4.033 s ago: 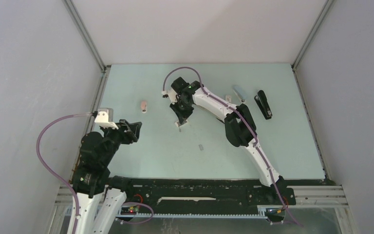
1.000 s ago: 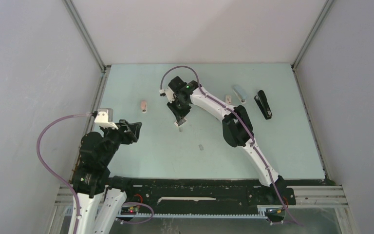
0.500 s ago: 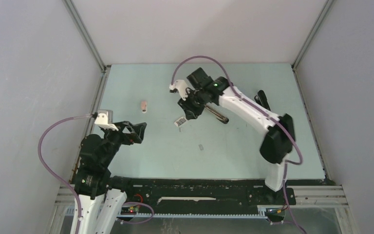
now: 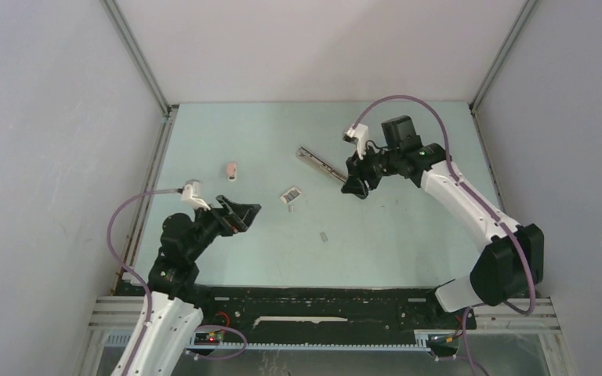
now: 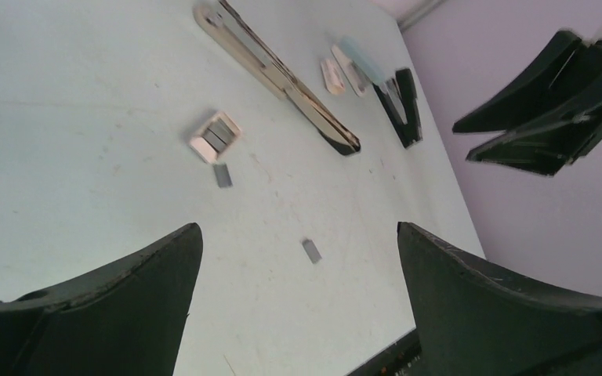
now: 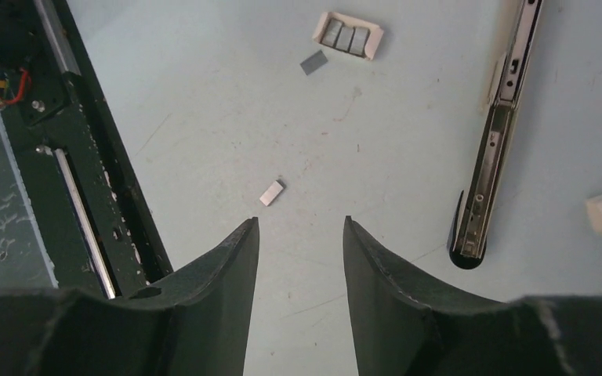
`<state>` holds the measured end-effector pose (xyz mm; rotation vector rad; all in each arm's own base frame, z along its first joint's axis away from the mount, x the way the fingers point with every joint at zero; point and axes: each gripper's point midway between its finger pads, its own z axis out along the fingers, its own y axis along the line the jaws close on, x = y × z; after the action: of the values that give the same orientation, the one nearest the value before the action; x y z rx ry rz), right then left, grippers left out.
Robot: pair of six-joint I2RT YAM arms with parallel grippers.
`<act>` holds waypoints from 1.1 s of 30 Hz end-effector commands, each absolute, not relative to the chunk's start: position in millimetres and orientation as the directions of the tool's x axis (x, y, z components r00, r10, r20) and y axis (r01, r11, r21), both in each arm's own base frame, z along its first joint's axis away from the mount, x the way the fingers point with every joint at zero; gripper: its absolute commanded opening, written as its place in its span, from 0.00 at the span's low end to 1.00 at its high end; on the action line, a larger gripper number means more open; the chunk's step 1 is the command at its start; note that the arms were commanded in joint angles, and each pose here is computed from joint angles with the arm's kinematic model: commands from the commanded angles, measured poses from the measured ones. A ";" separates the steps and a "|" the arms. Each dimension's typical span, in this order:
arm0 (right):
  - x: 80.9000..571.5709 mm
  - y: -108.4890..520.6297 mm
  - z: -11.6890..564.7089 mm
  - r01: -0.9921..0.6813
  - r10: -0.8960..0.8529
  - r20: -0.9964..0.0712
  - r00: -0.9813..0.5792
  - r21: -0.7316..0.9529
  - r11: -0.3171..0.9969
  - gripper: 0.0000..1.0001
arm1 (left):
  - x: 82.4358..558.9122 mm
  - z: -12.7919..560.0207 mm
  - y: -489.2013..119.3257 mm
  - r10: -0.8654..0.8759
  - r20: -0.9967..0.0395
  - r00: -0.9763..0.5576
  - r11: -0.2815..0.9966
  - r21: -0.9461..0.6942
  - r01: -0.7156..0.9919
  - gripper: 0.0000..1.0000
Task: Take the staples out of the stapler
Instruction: Adjust the staple at the center of the board, then pick up the staple from the center of the board.
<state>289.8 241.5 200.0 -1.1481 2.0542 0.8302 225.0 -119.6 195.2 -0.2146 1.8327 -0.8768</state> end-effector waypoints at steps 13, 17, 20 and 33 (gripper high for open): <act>277.6 241.8 248.0 -0.924 -0.318 -0.888 -0.331 0.236 0.302 0.52 | 235.8 172.3 -178.6 -0.513 -0.732 -0.448 0.717 -0.652 0.245 0.86; 278.5 242.7 244.5 -0.922 -0.320 -0.884 -0.340 0.245 0.301 0.52 | 245.4 157.6 -187.0 -0.478 -0.736 -0.480 0.763 -0.619 0.188 0.78; 279.2 242.8 241.8 -0.920 -0.323 -0.881 -0.347 0.252 0.302 0.53 | 254.4 144.5 -190.4 -0.442 -0.740 -0.508 0.806 -0.576 0.137 0.75; 280.7 245.0 231.4 -0.914 -0.330 -0.866 -0.375 0.286 0.288 0.52 | 299.2 100.4 -214.1 -0.218 -0.746 -0.630 0.947 -0.317 0.047 0.65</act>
<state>279.2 243.3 229.3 -1.1189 1.8802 1.0378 280.6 -206.1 96.1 -0.1661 2.2196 -0.4707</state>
